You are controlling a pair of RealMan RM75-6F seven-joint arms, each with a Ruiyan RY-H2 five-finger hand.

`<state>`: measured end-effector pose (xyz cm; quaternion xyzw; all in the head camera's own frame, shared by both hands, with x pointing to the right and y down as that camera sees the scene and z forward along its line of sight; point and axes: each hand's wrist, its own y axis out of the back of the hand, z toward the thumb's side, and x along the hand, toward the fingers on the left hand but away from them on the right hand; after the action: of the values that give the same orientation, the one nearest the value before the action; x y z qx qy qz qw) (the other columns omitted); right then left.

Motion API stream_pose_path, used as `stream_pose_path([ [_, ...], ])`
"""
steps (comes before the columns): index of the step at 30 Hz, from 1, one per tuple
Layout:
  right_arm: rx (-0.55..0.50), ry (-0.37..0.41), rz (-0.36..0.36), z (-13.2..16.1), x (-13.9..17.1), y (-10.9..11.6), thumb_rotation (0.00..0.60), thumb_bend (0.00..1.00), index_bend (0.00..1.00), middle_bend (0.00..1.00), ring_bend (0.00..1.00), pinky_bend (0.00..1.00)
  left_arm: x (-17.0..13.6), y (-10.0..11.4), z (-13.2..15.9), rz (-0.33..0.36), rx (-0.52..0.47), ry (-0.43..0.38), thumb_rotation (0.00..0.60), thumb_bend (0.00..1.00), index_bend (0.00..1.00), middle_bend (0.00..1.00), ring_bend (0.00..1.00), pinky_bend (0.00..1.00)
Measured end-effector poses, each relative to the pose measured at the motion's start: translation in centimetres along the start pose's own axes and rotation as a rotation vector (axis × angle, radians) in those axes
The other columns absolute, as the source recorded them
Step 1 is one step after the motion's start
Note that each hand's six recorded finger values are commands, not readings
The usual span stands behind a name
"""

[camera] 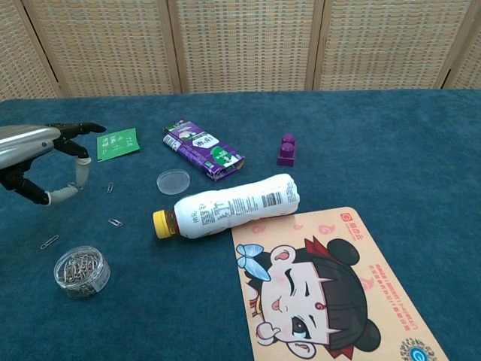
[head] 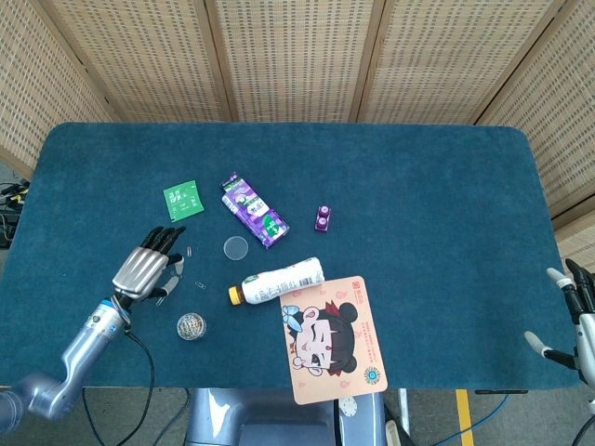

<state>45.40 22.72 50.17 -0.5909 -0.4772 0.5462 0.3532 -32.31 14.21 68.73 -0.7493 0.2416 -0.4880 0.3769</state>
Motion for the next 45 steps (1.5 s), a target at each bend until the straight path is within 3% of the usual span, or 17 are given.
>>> stream_pose_path([
  [9,0.002,0.009,0.003,0.2,0.1,-0.1,0.600,0.00,0.12,0.00,0.00,0.00,-5.3,-2.0,3.0,-0.039,0.046,-0.163,0.600,0.45,0.69,0.00,0.00,0.00],
  [28,-0.009,0.006,-0.006,0.0,0.2,0.3,0.600,0.00,0.12,0.00,0.00,0.00,-6.0,-4.2,4.0,-0.082,0.044,-0.190,0.600,0.45,0.69,0.00,0.00,0.00],
  [30,-0.011,0.007,-0.007,0.0,0.2,0.3,0.600,0.00,0.12,0.00,0.00,0.00,-6.0,-4.3,4.2,-0.084,0.041,-0.193,0.600,0.45,0.64,0.00,0.00,0.00],
  [35,-0.011,0.008,-0.008,0.0,0.2,0.3,0.600,0.00,0.12,0.00,0.00,0.00,-5.9,-4.3,4.3,-0.078,0.039,-0.198,0.600,0.39,0.36,0.00,0.00,0.00],
  [45,-0.014,0.008,-0.011,0.0,0.2,0.4,0.600,0.00,0.12,0.00,0.00,0.00,-6.0,-3.1,4.2,-0.044,-0.003,-0.199,0.600,0.37,0.33,0.00,0.00,0.00],
])
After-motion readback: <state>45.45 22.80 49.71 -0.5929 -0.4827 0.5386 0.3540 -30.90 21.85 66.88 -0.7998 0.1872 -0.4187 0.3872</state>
